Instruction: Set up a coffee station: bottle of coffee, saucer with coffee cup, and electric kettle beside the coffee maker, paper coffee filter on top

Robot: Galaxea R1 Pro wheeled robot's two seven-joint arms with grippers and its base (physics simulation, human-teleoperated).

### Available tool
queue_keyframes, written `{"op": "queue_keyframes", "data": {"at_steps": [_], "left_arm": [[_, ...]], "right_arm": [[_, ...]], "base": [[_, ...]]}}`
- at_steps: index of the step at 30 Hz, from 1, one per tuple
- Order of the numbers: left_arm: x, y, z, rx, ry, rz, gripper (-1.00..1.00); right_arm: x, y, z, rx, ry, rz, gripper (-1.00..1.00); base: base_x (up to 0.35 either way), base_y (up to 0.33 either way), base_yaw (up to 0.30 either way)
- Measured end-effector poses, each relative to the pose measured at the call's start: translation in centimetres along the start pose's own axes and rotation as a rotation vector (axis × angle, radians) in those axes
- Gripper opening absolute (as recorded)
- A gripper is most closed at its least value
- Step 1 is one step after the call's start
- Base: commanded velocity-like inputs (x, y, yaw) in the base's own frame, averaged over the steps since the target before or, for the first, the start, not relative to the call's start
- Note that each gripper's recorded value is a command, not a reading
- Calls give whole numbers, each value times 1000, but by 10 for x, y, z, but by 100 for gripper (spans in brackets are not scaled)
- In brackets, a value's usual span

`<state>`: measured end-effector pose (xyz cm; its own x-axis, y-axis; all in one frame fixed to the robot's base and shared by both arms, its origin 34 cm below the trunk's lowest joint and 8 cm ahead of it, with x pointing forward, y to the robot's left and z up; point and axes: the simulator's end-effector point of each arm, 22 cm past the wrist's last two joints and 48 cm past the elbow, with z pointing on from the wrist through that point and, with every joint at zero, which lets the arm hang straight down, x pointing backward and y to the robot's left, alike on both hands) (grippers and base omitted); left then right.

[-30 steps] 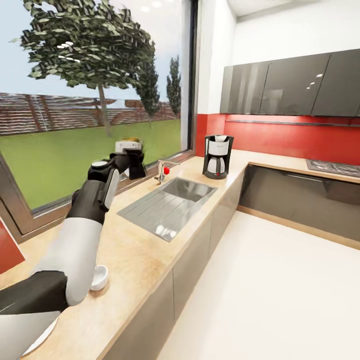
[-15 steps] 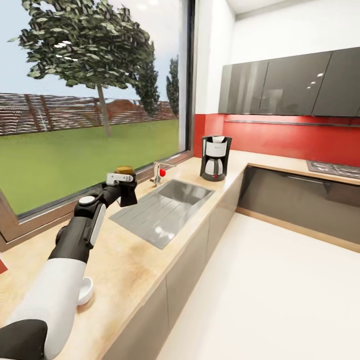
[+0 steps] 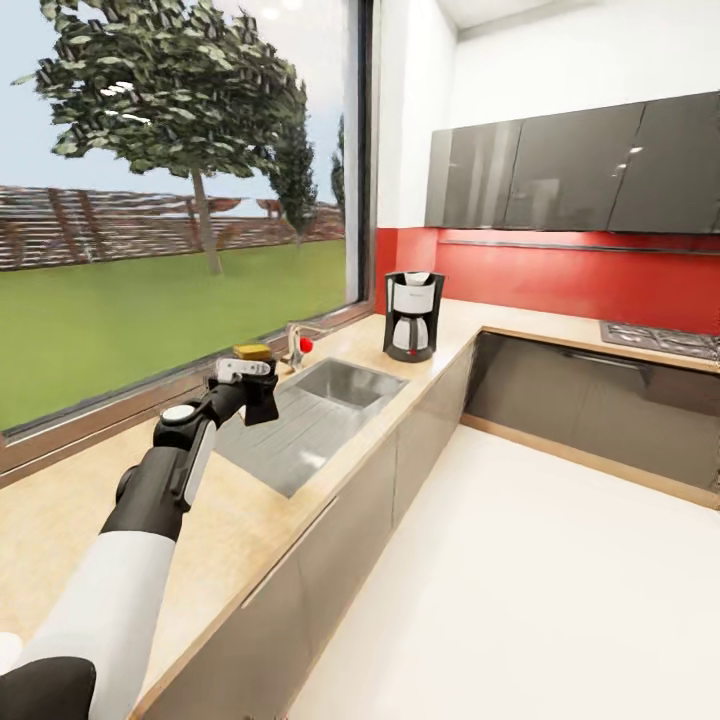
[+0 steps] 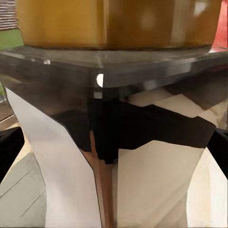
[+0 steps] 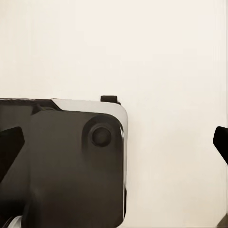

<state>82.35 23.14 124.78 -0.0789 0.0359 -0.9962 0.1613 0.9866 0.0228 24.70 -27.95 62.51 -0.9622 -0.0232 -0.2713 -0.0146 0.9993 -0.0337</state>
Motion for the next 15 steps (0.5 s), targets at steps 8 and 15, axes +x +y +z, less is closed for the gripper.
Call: {"op": "queue_keyframes", "data": {"at_steps": [8,15], "left_arm": [[6,-1,1,1,12,-4,-100],[11,-2,0,3,19,-6,-100]], "right_arm": [[0,0,0,0,-1,0,100],[0,0,0,0,-1,0,100]], "base": [[-191,-228,0],[-27,-267,0]]}}
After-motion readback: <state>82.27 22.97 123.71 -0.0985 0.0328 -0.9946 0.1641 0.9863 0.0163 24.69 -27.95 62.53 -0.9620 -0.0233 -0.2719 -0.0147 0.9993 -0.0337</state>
